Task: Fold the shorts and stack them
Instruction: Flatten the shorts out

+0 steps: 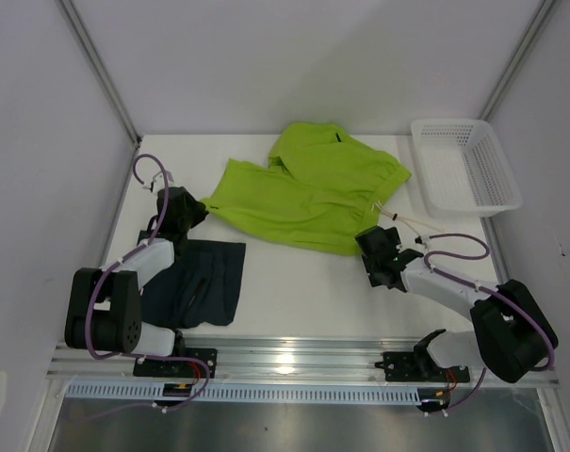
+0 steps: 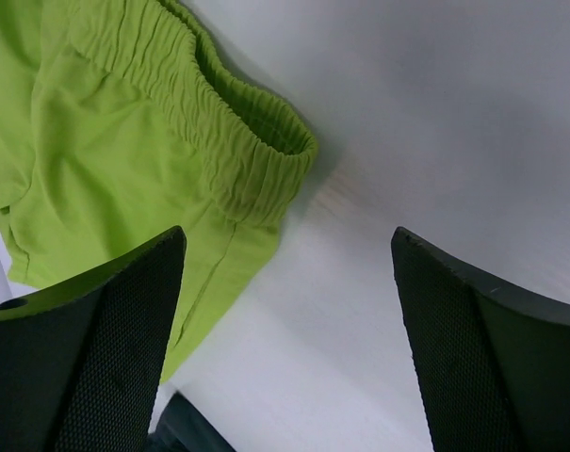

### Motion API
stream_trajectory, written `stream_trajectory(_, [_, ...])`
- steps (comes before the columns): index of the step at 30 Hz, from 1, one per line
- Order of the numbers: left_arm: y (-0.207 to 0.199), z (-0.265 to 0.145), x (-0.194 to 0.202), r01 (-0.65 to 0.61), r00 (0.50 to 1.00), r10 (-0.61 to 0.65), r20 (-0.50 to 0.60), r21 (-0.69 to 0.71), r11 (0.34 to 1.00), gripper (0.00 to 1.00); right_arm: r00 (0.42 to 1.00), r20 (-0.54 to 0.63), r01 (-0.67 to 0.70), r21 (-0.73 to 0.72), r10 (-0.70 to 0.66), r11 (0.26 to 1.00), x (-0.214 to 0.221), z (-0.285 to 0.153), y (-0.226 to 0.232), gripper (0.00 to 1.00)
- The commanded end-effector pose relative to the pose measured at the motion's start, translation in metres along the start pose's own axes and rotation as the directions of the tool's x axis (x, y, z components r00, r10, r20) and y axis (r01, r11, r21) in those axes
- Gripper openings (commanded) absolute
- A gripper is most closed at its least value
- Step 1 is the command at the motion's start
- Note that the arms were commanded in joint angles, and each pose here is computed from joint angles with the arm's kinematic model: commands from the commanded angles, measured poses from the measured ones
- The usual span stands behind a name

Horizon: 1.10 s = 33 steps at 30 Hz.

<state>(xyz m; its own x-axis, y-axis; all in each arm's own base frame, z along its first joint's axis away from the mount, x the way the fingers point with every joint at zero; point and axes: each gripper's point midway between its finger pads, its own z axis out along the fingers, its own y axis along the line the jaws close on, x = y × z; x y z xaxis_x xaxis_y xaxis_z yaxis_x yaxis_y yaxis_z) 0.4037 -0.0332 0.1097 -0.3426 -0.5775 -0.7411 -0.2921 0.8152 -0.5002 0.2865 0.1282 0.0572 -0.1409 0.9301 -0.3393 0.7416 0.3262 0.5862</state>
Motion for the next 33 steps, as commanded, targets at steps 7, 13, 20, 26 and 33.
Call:
stream_trajectory(7, [-0.011, -0.001, -0.025, 0.0, 0.998, -0.001, 0.066, 0.015, 1.0, 0.0, 0.989, 0.094, -0.115, 0.003, 0.114, 0.993, -0.001, 0.041, -0.001, 0.78])
stream_trajectory(13, [-0.01, 0.0, -0.027, 0.011, 0.998, -0.012, 0.065, 0.016, 1.0, 0.0, 0.981, 0.163, -0.112, 0.004, 0.11, 0.994, -0.019, 0.052, 0.005, 0.02])
stream_trajectory(20, [-0.047, -0.018, -0.059, 0.07, 0.994, -0.079, 0.069, 0.12, 0.99, 0.0, 0.973, 0.23, 0.009, -0.065, 0.006, 0.998, -0.056, -0.014, 0.053, 0.0])
stream_trajectory(26, [-0.116, -0.088, -0.135, 0.093, 0.978, -0.146, 0.149, 0.317, 0.944, 0.0, 0.96, 0.277, 0.111, -0.282, -0.03, 0.953, -0.085, -0.136, 0.125, 0.0])
stream_trajectory(33, [-0.167, -0.225, -0.213, 0.008, 0.934, -0.182, 0.308, 0.489, 0.872, 0.0, 0.971, 0.235, 0.173, -0.566, -0.044, 0.806, -0.117, -0.267, 0.172, 0.0])
